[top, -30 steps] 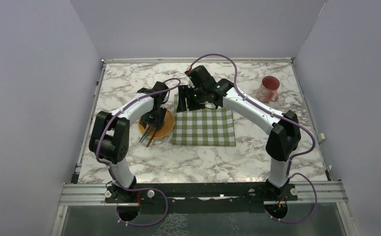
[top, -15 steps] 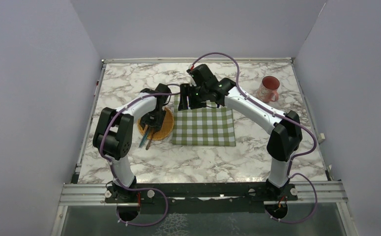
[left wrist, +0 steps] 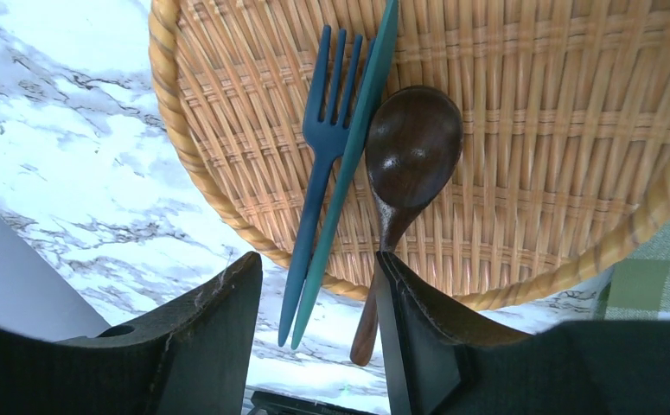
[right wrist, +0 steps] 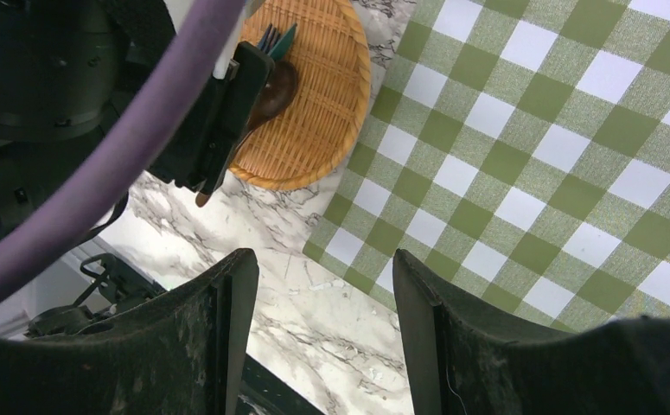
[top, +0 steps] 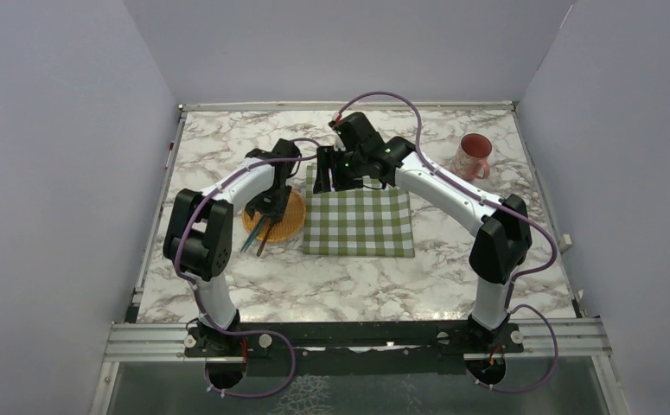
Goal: Set the dinner table for one person
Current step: Pick up the utensils from the center of the board.
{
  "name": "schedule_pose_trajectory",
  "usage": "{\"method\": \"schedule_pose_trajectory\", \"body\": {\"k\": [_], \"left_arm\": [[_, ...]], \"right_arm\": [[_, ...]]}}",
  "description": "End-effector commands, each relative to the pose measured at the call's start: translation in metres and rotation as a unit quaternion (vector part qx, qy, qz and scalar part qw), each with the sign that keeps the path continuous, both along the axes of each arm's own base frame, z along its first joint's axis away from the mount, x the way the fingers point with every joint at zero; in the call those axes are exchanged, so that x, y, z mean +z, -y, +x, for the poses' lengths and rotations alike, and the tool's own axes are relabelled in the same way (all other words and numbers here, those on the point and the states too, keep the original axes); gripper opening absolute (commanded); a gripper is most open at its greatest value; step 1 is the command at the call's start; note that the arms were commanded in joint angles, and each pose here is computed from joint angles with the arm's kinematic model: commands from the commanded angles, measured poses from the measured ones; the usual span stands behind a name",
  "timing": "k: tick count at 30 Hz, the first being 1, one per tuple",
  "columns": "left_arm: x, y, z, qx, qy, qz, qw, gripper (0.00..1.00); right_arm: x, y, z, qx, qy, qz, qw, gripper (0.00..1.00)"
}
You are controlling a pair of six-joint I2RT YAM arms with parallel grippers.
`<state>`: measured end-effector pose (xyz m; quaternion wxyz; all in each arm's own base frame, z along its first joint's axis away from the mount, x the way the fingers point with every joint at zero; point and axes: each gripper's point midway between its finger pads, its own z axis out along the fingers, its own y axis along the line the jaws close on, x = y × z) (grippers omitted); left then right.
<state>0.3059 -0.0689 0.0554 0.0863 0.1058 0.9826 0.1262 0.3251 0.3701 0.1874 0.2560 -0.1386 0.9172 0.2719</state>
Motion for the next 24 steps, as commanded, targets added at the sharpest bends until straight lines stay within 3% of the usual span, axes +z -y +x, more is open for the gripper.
{"method": "schedule_pose_trajectory", "body": {"k": [1,14,24], "left_arm": [[0.011,-0.001,0.01,0.004,0.01,0.011,1.0,0.54],[0.005,0.018,-0.005,-0.008,-0.031,-0.046,0.998,0.54],[-0.01,0.014,-0.017,-0.004,-0.058,-0.038,0.998,0.54]], "right_arm": [[0.016,-0.004,0.007,0.003,0.02,0.019,1.0,0.63],[0.017,-0.003,0.008,-0.002,0.018,0.026,0.999,0.63],[0.016,-0.002,0.008,-0.001,0.016,0.029,0.999,0.63]]}}
